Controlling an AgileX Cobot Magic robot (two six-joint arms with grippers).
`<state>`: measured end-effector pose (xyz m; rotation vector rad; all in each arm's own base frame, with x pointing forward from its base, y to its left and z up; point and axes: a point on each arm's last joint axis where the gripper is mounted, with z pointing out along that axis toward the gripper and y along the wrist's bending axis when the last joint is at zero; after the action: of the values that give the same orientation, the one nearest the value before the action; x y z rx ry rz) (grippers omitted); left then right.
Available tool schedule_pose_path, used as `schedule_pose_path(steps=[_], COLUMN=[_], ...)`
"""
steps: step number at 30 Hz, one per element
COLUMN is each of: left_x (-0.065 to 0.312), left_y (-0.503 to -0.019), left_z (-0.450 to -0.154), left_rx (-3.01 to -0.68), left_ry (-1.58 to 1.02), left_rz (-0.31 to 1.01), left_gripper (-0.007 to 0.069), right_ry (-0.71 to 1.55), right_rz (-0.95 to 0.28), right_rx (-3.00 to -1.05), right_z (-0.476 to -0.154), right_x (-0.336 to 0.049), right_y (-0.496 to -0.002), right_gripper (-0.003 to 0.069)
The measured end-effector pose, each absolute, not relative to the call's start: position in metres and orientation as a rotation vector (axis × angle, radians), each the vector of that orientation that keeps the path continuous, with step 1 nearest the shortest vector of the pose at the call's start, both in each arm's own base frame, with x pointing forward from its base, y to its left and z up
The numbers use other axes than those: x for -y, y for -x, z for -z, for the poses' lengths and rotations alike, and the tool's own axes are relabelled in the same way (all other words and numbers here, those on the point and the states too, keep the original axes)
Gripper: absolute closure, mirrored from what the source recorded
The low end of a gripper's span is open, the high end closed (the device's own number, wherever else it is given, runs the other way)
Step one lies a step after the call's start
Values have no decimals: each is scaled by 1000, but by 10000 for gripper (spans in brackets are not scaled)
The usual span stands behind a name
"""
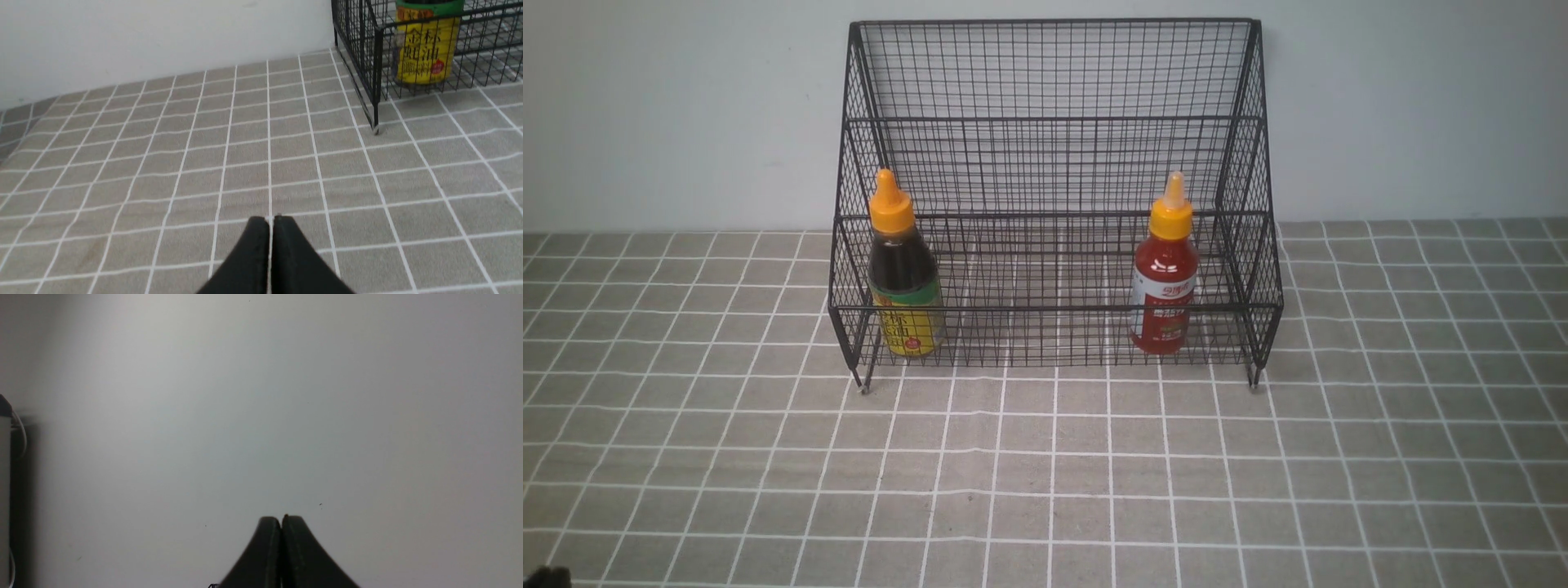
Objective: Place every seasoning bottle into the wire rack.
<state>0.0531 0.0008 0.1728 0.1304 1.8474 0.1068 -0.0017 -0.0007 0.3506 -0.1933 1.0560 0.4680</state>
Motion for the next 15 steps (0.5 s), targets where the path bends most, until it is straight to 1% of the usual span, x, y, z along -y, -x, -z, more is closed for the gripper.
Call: schedule_pose_path(steps=[15], left_x=[0], left_y=[-53], left_z=[-171], left_rx=[-1873], left_ry=[-118], left_rz=[-89], left_gripper=[632], right_ry=[193], right_rz=[-468], right_rx=[-1056], right_z=[-351], right_x=[1], right_y=[2], right_gripper=[672])
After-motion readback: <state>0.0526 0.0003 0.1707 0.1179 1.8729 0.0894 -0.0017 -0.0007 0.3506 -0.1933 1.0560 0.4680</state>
